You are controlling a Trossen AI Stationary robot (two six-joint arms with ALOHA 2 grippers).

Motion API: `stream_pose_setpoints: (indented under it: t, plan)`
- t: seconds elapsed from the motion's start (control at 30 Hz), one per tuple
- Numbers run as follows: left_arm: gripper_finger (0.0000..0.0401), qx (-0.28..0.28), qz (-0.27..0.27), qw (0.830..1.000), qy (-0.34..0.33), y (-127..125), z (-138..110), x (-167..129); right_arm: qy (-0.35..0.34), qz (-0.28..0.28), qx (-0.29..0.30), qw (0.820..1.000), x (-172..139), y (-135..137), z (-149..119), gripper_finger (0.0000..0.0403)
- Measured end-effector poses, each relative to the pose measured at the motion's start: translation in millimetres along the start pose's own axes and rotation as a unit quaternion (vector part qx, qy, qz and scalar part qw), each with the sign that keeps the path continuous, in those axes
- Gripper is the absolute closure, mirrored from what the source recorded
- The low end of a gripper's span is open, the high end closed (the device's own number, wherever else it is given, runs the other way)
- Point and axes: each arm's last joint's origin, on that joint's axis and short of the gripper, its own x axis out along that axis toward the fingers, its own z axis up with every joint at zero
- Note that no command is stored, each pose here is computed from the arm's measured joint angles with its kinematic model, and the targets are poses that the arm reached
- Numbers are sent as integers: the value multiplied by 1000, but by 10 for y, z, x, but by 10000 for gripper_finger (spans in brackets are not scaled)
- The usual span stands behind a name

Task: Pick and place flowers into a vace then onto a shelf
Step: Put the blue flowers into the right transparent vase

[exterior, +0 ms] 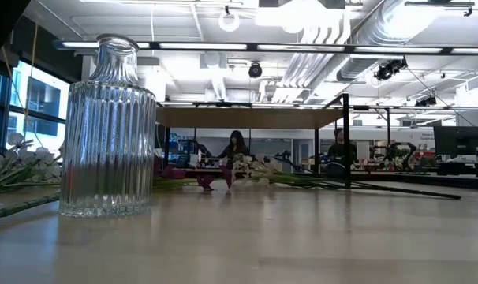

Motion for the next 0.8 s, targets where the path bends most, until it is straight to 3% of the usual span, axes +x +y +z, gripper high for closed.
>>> stream_pose_setpoints:
  t: [0.47,0.63,0.8]
  plan:
    - [358,74,23,995,56,-107,-171,-206,-27,-42,28,998,296,-105,218,119]
    - [362,90,44,993,70,-99,-225,-246,-84,-90,-9,992,281,-125,243,119]
    - [356,80,39,993,72,-119,-238,-261,-76,-95,-27,992,312,-152,273,118]
